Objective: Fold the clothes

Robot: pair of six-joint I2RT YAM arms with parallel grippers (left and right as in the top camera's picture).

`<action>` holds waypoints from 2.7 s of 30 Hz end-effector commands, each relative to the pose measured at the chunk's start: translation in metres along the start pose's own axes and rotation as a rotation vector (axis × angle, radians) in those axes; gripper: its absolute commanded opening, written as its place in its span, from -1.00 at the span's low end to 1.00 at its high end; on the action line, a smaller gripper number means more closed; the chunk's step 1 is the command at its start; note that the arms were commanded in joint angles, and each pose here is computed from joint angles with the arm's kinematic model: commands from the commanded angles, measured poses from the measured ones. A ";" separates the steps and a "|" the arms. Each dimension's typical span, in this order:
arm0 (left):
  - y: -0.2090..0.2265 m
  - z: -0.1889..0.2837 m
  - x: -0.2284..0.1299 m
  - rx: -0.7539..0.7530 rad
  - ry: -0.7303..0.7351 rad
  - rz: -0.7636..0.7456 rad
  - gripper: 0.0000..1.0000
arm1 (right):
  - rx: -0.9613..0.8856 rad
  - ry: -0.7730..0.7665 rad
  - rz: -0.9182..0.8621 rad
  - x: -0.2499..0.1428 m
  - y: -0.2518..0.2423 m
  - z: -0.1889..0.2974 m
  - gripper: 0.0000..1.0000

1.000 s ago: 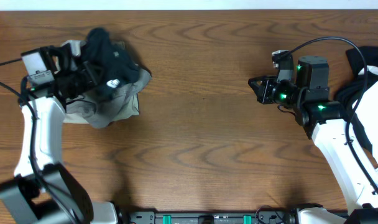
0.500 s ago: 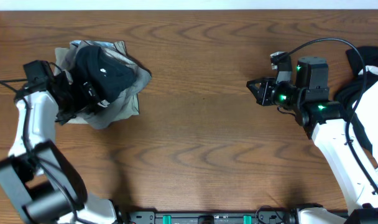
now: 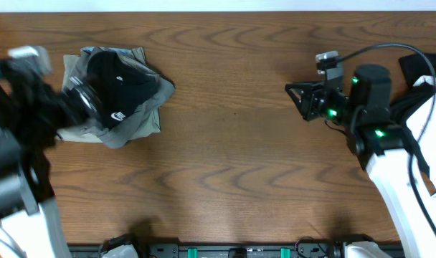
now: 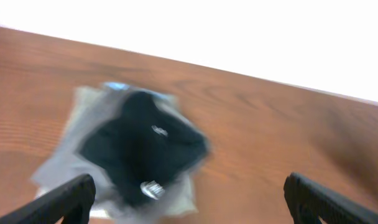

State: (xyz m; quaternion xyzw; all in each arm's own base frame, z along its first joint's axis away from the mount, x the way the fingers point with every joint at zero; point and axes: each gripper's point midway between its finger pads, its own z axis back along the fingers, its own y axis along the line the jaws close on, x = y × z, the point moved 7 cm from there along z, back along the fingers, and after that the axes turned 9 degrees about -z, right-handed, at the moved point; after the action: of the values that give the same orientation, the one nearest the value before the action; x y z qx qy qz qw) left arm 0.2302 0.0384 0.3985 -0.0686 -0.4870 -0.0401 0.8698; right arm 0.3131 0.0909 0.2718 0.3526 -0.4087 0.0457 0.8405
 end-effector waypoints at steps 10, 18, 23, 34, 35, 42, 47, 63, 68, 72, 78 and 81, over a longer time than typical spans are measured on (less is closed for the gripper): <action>-0.047 0.039 -0.023 -0.132 -0.025 -0.278 0.96 | 0.007 -0.323 0.336 0.018 0.076 0.108 0.98; -0.051 0.033 -0.023 -0.167 -0.009 -0.286 0.96 | 0.077 -0.332 0.344 0.006 0.094 0.131 0.98; -0.050 0.027 -0.023 -0.178 0.008 -0.282 0.96 | 0.066 -0.294 0.324 0.000 0.090 0.128 0.99; -0.048 0.023 -0.023 -0.182 0.020 -0.276 0.96 | -0.135 -0.407 0.472 -0.002 0.077 0.144 0.99; -0.048 0.023 -0.023 -0.182 0.020 -0.276 0.96 | -0.153 -0.415 0.510 -0.008 0.075 0.146 0.99; -0.048 0.023 -0.023 -0.182 0.020 -0.276 0.96 | -0.205 -0.450 0.580 -0.062 0.055 0.153 0.99; -0.048 0.023 -0.023 -0.182 0.020 -0.276 0.96 | -0.264 -0.440 0.557 -0.106 0.019 0.135 0.98; -0.048 0.023 -0.023 -0.182 0.020 -0.276 0.96 | -0.242 -0.563 0.604 -0.150 -0.032 0.086 0.98; -0.048 0.023 -0.023 -0.182 0.020 -0.276 0.96 | -0.242 -0.537 0.595 -0.154 -0.034 0.083 0.98; -0.048 0.023 -0.023 -0.182 0.020 -0.276 0.96 | -0.245 -0.522 0.588 -0.156 -0.036 0.082 0.98; -0.048 0.023 -0.023 -0.181 0.019 -0.276 0.96 | -0.253 -0.483 0.572 -0.162 -0.040 0.079 0.99; -0.048 0.023 -0.023 -0.182 0.020 -0.276 0.96 | -0.253 -0.483 0.572 -0.162 -0.040 0.079 0.99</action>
State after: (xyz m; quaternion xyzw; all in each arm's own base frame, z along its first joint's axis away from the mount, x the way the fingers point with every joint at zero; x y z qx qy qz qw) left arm 0.1926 -0.0039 0.3962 -0.0764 -0.4788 -0.1935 0.8529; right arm 0.1699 0.0442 0.1669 0.1177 -0.6798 0.1379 0.7107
